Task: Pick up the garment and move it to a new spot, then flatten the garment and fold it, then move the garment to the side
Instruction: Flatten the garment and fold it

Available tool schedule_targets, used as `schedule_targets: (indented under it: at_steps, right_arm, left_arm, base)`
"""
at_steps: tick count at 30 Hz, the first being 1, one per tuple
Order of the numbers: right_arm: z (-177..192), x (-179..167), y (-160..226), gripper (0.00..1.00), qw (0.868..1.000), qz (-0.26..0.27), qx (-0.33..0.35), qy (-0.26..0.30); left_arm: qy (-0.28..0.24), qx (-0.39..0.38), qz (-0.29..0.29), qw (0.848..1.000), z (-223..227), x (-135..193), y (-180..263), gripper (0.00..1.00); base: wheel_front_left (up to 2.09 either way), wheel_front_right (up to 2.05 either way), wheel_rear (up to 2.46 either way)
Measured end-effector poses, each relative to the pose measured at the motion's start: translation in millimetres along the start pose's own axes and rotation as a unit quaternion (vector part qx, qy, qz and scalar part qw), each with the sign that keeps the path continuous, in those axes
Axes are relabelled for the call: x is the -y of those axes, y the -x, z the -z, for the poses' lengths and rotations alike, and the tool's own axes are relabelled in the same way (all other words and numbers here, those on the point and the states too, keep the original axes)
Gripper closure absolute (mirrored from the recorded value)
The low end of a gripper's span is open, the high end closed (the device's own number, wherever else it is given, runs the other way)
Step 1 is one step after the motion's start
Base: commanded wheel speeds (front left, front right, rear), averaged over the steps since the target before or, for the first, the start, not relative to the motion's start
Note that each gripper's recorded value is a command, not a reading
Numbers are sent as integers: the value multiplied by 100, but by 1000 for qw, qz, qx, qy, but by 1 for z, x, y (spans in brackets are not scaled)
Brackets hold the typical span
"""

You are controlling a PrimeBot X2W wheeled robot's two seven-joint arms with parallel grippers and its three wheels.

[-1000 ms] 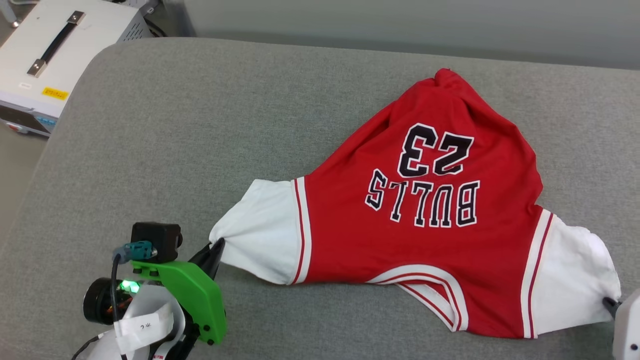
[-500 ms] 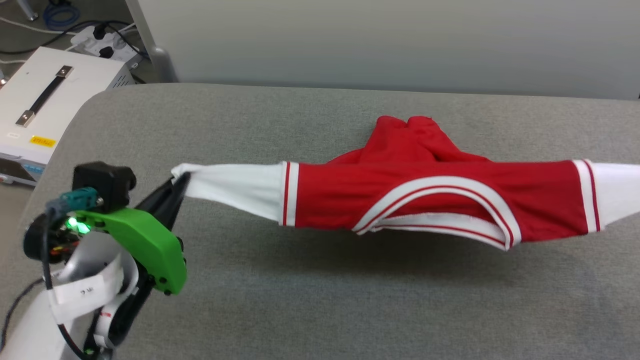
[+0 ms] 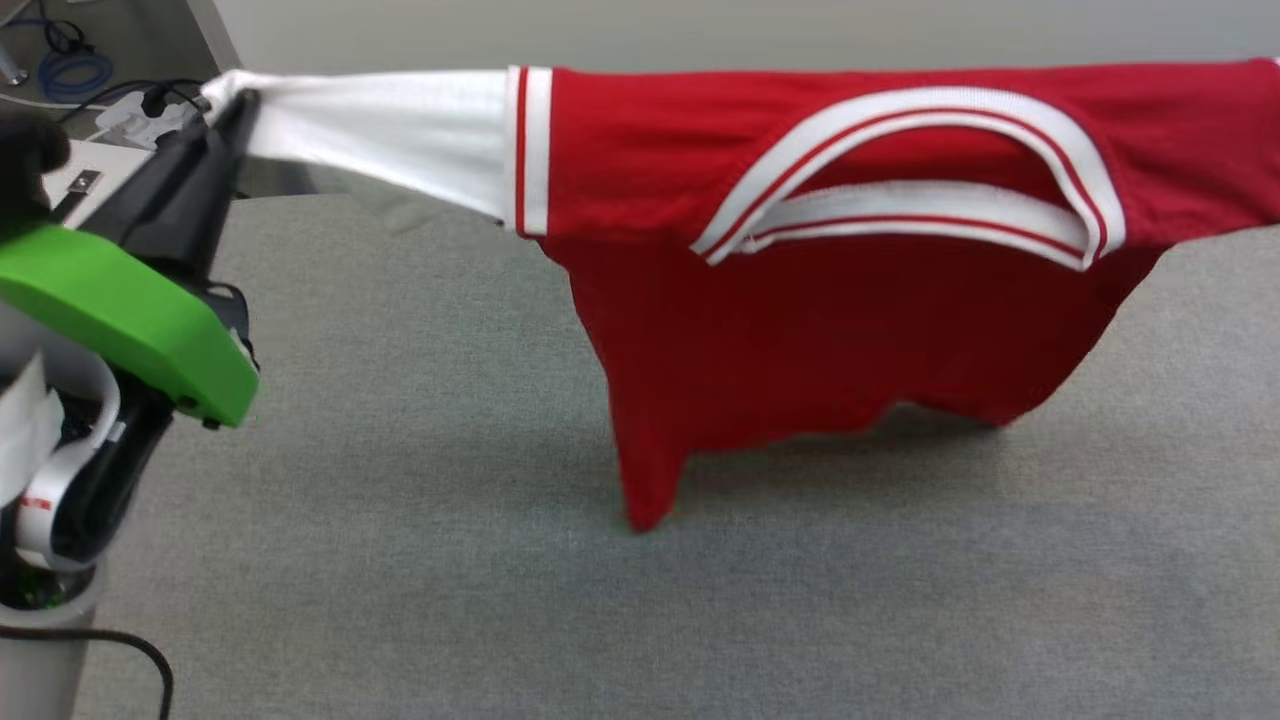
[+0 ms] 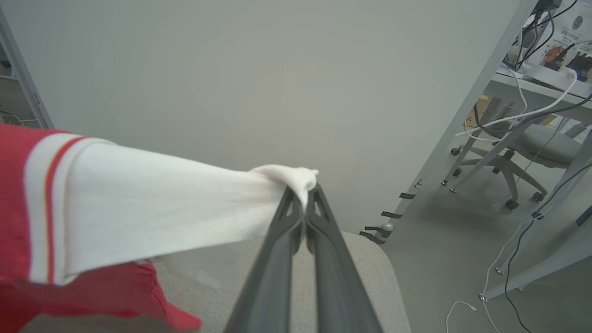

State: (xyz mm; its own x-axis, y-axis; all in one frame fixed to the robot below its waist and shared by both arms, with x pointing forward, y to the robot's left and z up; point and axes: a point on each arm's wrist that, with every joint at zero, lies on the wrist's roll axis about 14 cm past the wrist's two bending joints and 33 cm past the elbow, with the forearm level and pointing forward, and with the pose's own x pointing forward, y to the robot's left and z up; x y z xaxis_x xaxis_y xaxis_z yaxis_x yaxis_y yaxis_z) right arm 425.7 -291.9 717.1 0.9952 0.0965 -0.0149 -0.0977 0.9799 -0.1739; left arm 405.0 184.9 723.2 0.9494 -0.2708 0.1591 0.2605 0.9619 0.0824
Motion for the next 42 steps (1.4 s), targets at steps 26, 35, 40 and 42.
schedule_targets:
  at_steps: [26, 35, 40, 42]
  right_arm:
    - [-46, 12, -219, 100, 992, 39, 115, 43]
    - [35, -6, -293, 100, 995, 36, 91, 24]
    - [92, -24, -308, 100, 999, 18, 49, 11]
    - [112, -29, -305, 100, 1000, 12, 29, 5]
  left_arm:
    - [-103, 59, -32, 992, -9, -84, -221, 100]
    - [-82, 53, -46, 994, 74, -99, -279, 100]
    - [-61, 12, -38, 997, 137, -95, -286, 100]
    - [-51, -7, -33, 998, 160, -90, -281, 100]
  base:
    - [0, 0, 0]
    - [0, 0, 0]
    - [0, 0, 0]
    - [0, 0, 0]
